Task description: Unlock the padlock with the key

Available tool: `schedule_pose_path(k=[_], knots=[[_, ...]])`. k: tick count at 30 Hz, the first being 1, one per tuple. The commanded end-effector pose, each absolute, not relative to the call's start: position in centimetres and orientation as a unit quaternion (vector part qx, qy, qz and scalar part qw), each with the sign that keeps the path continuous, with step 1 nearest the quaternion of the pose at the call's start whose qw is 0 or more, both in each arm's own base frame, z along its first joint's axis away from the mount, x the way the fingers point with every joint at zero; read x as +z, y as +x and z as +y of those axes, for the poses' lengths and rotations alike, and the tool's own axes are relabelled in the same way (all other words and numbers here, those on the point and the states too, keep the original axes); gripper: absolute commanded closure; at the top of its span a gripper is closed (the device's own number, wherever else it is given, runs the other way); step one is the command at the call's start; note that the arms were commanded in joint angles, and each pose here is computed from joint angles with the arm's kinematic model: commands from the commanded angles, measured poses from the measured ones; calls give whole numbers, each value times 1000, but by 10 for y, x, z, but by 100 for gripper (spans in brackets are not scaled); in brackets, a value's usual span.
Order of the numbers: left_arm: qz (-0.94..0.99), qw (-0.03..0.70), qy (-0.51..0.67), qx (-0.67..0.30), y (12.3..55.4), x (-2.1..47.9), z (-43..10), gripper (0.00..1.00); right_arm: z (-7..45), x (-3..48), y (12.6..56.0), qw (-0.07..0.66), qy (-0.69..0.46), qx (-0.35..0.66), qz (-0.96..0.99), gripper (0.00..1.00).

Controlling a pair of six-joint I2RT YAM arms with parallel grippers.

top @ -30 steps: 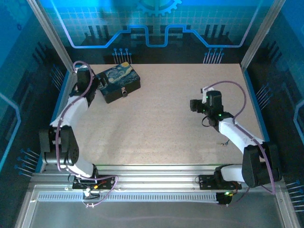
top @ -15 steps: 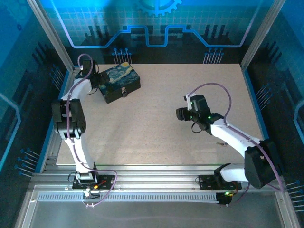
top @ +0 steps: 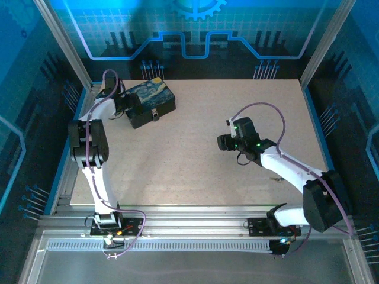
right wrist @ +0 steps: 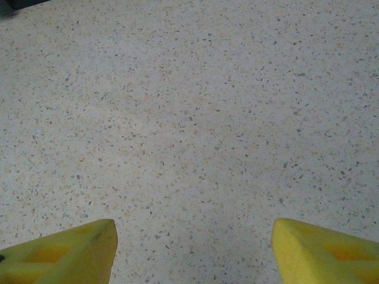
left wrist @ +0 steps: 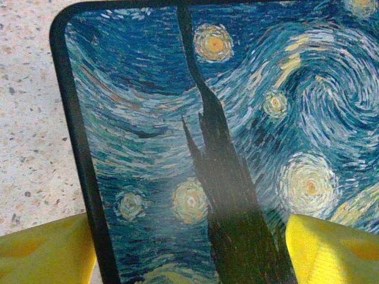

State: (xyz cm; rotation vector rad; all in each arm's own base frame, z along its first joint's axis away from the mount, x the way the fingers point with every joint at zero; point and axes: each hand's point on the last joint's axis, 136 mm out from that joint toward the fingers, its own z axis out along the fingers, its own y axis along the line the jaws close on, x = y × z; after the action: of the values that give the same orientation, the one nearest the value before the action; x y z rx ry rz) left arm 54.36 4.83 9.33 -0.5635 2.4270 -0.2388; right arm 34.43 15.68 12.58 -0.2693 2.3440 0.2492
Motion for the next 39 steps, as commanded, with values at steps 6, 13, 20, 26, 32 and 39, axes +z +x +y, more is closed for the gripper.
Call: schedule_pose_path(k=[6,13,20,26,32,39], knots=[[954,269,-79,-105,528,68,0,22,167,132,345,369,-106,112,916,30],[961,257,-10,-99,522,62,-37,22,161,128,343,358,-96,109,922,29],[965,239,6,-108,510,60,-69,22,135,118,341,328,-47,104,938,30],[966,227,-13,-120,500,65,-88,23,96,109,339,297,20,111,948,31],[967,203,-43,-145,486,61,-107,23,52,107,332,275,86,96,953,30],[963,196,-53,-179,470,63,-138,23,12,110,318,255,165,106,947,30]])
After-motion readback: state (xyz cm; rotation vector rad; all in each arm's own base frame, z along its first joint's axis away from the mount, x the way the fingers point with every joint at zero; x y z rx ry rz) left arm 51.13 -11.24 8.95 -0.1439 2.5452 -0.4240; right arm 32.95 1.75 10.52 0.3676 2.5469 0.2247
